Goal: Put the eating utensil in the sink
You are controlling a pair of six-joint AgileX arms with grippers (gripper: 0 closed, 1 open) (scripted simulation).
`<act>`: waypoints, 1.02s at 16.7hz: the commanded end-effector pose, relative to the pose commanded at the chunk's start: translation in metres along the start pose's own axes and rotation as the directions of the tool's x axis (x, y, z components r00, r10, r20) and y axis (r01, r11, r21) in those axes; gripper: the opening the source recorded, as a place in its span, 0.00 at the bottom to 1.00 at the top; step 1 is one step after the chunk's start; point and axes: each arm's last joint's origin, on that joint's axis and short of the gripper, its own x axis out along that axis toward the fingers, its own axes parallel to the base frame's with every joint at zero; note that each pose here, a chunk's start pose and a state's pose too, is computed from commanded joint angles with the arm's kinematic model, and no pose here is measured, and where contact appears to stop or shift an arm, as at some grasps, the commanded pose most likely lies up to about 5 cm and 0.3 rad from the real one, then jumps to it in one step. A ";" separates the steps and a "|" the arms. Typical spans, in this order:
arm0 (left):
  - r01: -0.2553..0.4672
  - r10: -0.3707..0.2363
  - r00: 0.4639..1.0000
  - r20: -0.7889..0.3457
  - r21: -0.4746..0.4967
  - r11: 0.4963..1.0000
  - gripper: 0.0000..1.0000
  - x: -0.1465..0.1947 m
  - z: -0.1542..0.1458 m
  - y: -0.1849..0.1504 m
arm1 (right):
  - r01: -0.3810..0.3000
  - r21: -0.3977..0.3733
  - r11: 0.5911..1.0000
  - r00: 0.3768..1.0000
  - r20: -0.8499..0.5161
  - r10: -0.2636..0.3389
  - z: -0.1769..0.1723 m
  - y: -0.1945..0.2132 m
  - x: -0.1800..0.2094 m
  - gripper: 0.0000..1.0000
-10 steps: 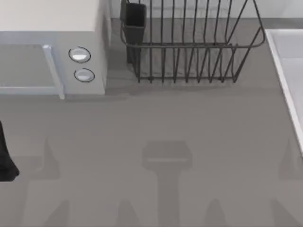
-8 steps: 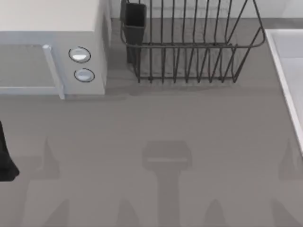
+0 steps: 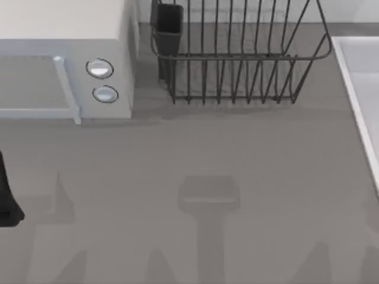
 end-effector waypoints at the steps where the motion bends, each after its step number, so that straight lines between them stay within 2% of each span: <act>1: 0.000 0.000 1.000 0.000 0.000 1.000 1.00 0.000 0.000 0.000 | -0.012 -0.083 0.996 0.997 -0.081 0.005 0.003 -0.005 0.003 1.00; 2: 0.000 0.000 1.000 0.000 0.000 1.000 1.00 0.000 0.000 0.000 | -0.040 -0.166 0.985 0.986 -0.166 0.012 0.005 -0.010 0.006 1.00; 4: 0.000 0.000 1.000 0.000 0.000 1.000 1.00 0.000 0.000 0.000 | -0.150 -0.313 0.938 0.938 -0.344 0.036 0.008 -0.021 0.015 1.00; 6: 0.000 0.000 1.000 0.000 0.000 1.000 1.00 0.000 0.000 0.000 | -0.316 -0.407 0.857 0.856 -0.512 0.072 0.008 -0.033 0.026 1.00; 7: 0.000 0.000 1.000 0.000 0.000 1.000 1.00 0.000 0.000 0.000 | -0.408 -0.429 0.806 0.804 -0.587 0.095 0.007 -0.039 0.031 1.00; 10: 0.000 0.000 1.000 0.000 0.000 1.000 1.00 0.000 0.000 0.000 | -0.657 -0.407 0.635 0.633 -0.755 0.172 0.004 -0.059 0.047 1.00; 12: 0.000 0.000 1.000 0.000 0.000 1.000 1.00 0.000 0.000 0.000 | -0.774 -0.353 0.525 0.526 -0.820 0.225 0.001 -0.073 0.056 1.00; 14: 0.000 0.000 1.000 0.000 0.000 1.000 1.00 0.000 0.000 0.000 | -0.853 -0.304 0.424 0.440 -0.855 0.273 -0.002 -0.087 0.065 1.00; 17: 0.000 0.000 1.000 0.000 0.000 1.000 1.00 0.000 0.000 0.000 | -0.918 -0.263 0.297 0.356 -0.876 0.326 -0.005 -0.103 0.074 1.00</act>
